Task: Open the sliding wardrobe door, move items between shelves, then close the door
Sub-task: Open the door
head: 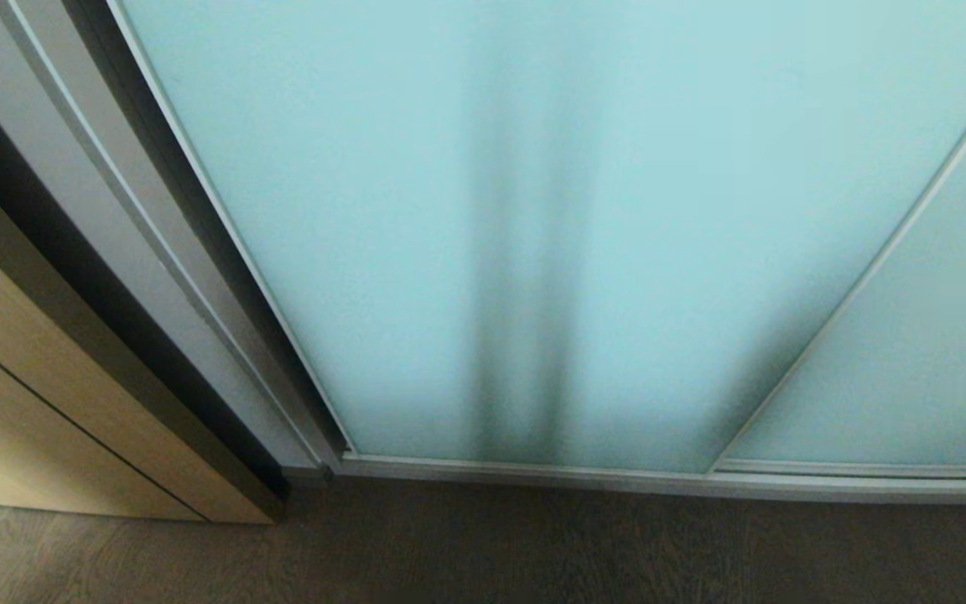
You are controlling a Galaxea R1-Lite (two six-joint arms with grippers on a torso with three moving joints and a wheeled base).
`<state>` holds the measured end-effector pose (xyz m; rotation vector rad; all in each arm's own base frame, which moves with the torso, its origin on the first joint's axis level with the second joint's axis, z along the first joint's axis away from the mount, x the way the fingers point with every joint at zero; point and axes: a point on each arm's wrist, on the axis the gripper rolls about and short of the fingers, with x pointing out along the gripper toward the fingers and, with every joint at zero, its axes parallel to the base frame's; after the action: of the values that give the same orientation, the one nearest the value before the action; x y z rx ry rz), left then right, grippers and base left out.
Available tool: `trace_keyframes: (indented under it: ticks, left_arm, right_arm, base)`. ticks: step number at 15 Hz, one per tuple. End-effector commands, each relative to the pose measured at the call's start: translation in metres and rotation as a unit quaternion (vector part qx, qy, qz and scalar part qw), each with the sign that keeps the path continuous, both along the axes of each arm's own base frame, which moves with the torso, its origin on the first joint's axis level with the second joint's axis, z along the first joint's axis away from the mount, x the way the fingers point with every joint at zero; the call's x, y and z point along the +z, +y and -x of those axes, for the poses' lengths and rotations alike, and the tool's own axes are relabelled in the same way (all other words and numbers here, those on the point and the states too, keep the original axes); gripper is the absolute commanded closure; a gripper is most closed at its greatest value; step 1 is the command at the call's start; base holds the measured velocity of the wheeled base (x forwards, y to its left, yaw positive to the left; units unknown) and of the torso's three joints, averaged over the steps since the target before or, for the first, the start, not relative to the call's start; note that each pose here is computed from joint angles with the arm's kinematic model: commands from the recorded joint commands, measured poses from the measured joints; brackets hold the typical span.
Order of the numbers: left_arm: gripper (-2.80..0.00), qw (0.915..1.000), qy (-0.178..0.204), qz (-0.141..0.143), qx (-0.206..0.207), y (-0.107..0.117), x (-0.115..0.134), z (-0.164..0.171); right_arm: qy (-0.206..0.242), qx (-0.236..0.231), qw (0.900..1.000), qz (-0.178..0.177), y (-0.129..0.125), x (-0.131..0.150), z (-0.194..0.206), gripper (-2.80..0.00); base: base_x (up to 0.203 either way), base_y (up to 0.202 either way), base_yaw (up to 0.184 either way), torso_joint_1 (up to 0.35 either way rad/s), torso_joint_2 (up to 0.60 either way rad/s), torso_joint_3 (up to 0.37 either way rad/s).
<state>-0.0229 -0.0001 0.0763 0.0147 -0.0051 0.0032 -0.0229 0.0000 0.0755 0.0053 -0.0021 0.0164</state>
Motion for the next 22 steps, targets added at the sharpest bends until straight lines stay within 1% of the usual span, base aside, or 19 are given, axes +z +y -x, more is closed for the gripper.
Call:
trace_keyframes:
  ticks: [1, 2, 3, 4, 6, 7, 8, 9, 10, 12, 15, 17, 19, 20, 21, 22]
  left_arm:
    - [0.00, 1.0000, -0.007, 0.000, 0.001, 0.000, 0.002, 0.000]
    - [0.00, 0.9999, -0.013, -0.004, 0.003, 0.000, 0.004, 0.000]
    - [0.00, 0.9995, -0.027, -0.017, 0.003, 0.000, 0.012, 0.002]
    - [0.00, 0.9985, -0.047, -0.028, 0.004, 0.000, 0.026, 0.006]
    - [0.00, 0.9964, -0.075, -0.038, 0.009, 0.000, 0.066, 0.010]
    - [0.00, 0.9953, -0.085, -0.038, 0.023, 0.001, 0.089, 0.007]
    - [0.00, 0.9936, -0.096, -0.037, 0.046, 0.002, 0.111, 0.000]
    - [0.00, 0.9901, -0.115, -0.034, 0.073, 0.003, 0.135, -0.010]
    - [0.00, 0.9852, -0.138, -0.031, 0.097, 0.004, 0.157, -0.024]
    - [0.00, 0.9717, -0.186, -0.026, 0.144, 0.006, 0.198, -0.056]
    - [0.00, 0.9518, -0.244, -0.018, 0.185, 0.008, 0.240, -0.112]
    - [0.00, 0.9378, -0.284, -0.016, 0.199, 0.009, 0.261, -0.149]
    - [0.00, 0.9230, -0.322, -0.020, 0.210, 0.010, 0.275, -0.183]
    - [0.00, 0.9178, -0.333, -0.022, 0.215, 0.010, 0.278, -0.198]
    - [0.00, 0.9147, -0.339, -0.024, 0.219, 0.010, 0.279, -0.212]
    - [0.00, 0.9137, -0.338, -0.023, 0.224, 0.010, 0.278, -0.223]
  right_arm:
    - [-0.001, 0.000, 1.000, 0.000, 0.000, 0.000, 0.000, 0.00]
    - [-0.001, 0.000, 1.000, 0.000, 0.000, 0.000, 0.000, 0.00]
    - [-0.001, 0.001, 1.000, 0.000, 0.000, 0.000, 0.000, 0.00]
    - [-0.001, 0.000, 1.000, 0.000, 0.000, 0.000, 0.000, 0.00]
    - [-0.001, 0.000, 1.000, 0.000, 0.000, 0.000, 0.000, 0.00]
    - [-0.001, 0.000, 1.000, 0.000, 0.000, 0.000, 0.000, 0.00]
    - [0.000, 0.001, 1.000, 0.000, 0.000, 0.000, 0.000, 0.00]
    - [0.000, 0.000, 1.000, 0.000, 0.000, 0.000, 0.000, 0.00]
    - [-0.001, 0.000, 1.000, 0.000, 0.000, 0.000, 0.000, 0.00]
    - [-0.001, 0.001, 1.000, 0.000, 0.000, 0.000, 0.000, 0.00]
    - [0.000, 0.000, 1.000, 0.000, 0.000, 0.000, 0.000, 0.00]
    - [-0.001, 0.000, 1.000, 0.000, 0.000, 0.000, 0.000, 0.00]
    - [-0.001, 0.001, 1.000, 0.000, 0.000, 0.000, 0.000, 0.00]
    - [-0.001, 0.001, 1.000, 0.000, 0.000, 0.000, 0.000, 0.00]
    - [0.000, 0.000, 1.000, 0.000, 0.000, 0.000, 0.000, 0.00]
    - [-0.001, 0.000, 1.000, 0.000, 0.000, 0.000, 0.000, 0.00]
  base:
    - [0.000, 0.000, 0.000, 0.000, 0.00, 0.000]
    - [0.000, 0.000, 0.000, 0.000, 0.00, 0.000]
    - [0.000, 0.000, 0.000, 0.000, 0.00, 0.000]
    - [0.000, 0.000, 0.000, 0.000, 0.00, 0.000]
    - [0.000, 0.000, 0.000, 0.000, 0.00, 0.000]
    - [0.000, 0.000, 0.000, 0.000, 0.00, 0.000]
    - [0.000, 0.000, 0.000, 0.000, 0.00, 0.000]
    - [0.000, 0.000, 0.000, 0.000, 0.00, 0.000]
    - [0.000, 0.000, 0.000, 0.000, 0.00, 0.000]
    - [0.000, 0.000, 0.000, 0.000, 0.00, 0.000]
    - [0.000, 0.000, 0.000, 0.000, 0.00, 0.000]
    - [0.000, 0.000, 0.000, 0.000, 0.00, 0.000]
    - [0.000, 0.000, 0.000, 0.000, 0.00, 0.000]
    - [0.000, 0.000, 0.000, 0.000, 0.00, 0.000]
    - [0.000, 0.000, 0.000, 0.000, 0.00, 0.000]
    - [0.000, 0.000, 0.000, 0.000, 0.00, 0.000]
